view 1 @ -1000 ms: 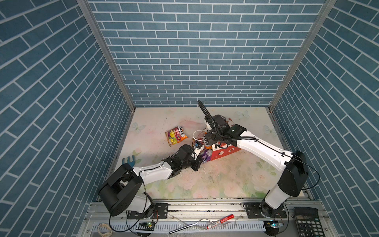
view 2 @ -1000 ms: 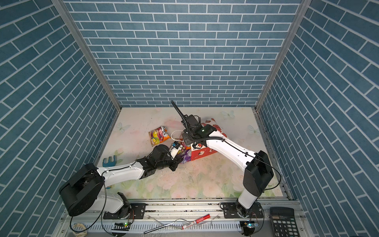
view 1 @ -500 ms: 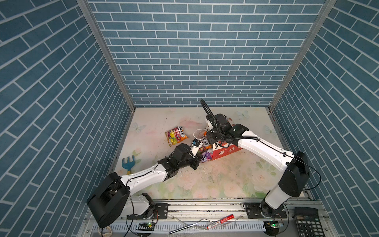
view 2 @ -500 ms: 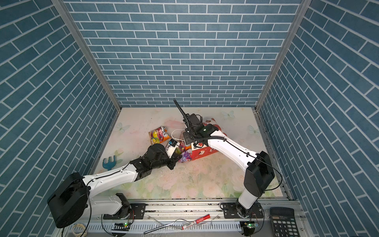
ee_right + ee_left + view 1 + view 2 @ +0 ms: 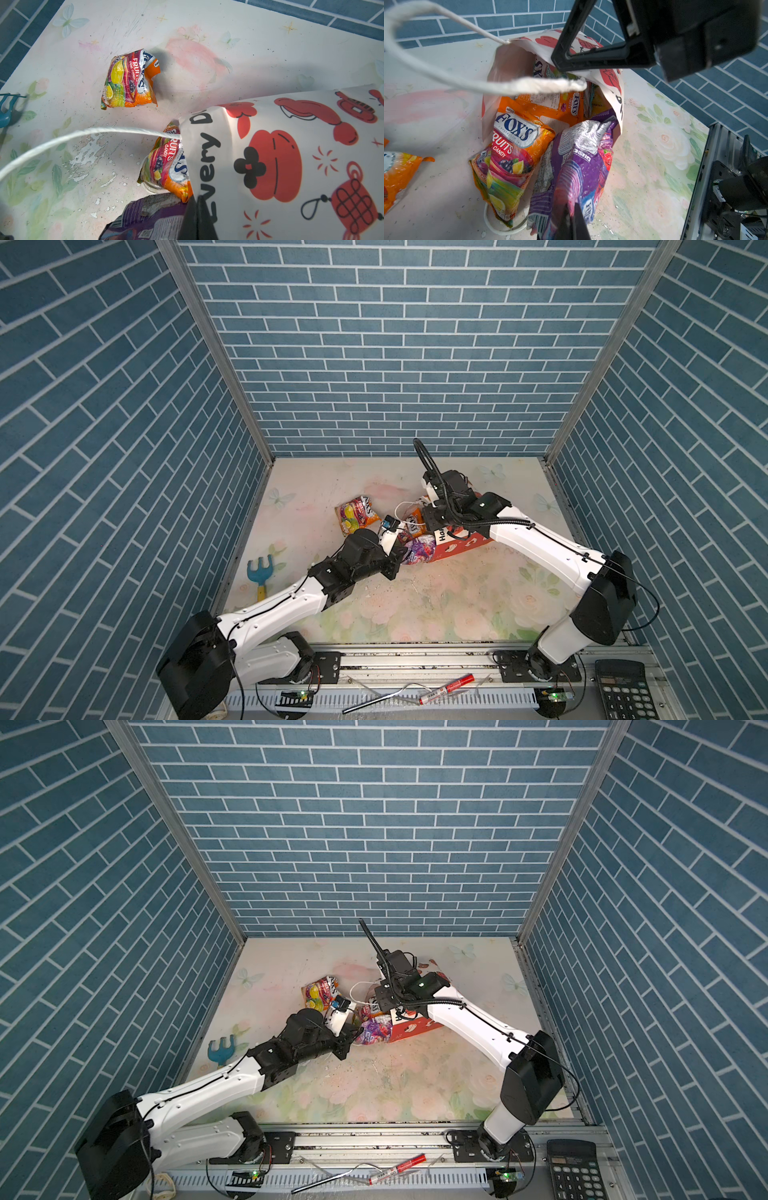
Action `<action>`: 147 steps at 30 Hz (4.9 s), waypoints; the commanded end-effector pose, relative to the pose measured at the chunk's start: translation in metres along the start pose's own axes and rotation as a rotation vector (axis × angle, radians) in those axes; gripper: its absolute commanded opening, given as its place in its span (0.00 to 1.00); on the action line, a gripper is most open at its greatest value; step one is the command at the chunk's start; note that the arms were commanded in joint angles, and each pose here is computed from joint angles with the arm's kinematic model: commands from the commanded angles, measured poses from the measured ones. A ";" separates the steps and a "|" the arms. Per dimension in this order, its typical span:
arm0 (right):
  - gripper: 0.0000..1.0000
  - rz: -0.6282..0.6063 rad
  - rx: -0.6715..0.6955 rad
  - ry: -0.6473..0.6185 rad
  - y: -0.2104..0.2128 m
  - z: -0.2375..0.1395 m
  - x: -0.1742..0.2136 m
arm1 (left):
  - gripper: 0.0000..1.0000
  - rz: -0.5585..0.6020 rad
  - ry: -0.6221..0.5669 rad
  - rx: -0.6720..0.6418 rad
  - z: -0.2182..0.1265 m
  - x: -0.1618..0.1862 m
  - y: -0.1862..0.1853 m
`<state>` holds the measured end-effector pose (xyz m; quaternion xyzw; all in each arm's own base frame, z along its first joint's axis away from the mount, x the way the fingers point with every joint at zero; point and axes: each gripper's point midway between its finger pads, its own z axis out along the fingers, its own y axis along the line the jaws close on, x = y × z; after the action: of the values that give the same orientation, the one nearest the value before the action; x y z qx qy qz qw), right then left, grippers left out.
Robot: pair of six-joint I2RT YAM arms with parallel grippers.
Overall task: Take the snacks out of the paper bag
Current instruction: 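Lower the left gripper onto the purple packet at the bag mouth and grasp it, then pull the purple packet out of the bag with the left gripper, away from the bag, then open the left gripper to drop the purple packet beside the orange packet, then move the left gripper back to the bag mouth and grasp the multicolour Fox's packet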
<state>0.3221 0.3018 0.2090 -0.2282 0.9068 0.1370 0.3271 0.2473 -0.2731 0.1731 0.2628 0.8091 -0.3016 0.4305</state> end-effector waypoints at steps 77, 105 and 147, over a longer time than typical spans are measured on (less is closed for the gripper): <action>0.00 0.192 -0.119 -0.166 -0.024 -0.045 -0.029 | 0.00 -0.387 -0.076 -1.045 -0.099 -0.029 0.285; 0.00 0.203 -0.116 -0.181 -0.029 -0.045 -0.026 | 1.00 -0.206 -0.344 -0.393 -0.081 -0.102 0.105; 0.00 0.190 -0.047 -0.104 -0.039 -0.029 -0.016 | 0.99 -0.276 -0.016 -0.251 0.004 0.007 0.093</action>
<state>0.3270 0.2676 0.2280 -0.1479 0.9033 0.2183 0.3383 0.3088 -0.2134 0.1406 0.0890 0.8635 -0.2677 0.4180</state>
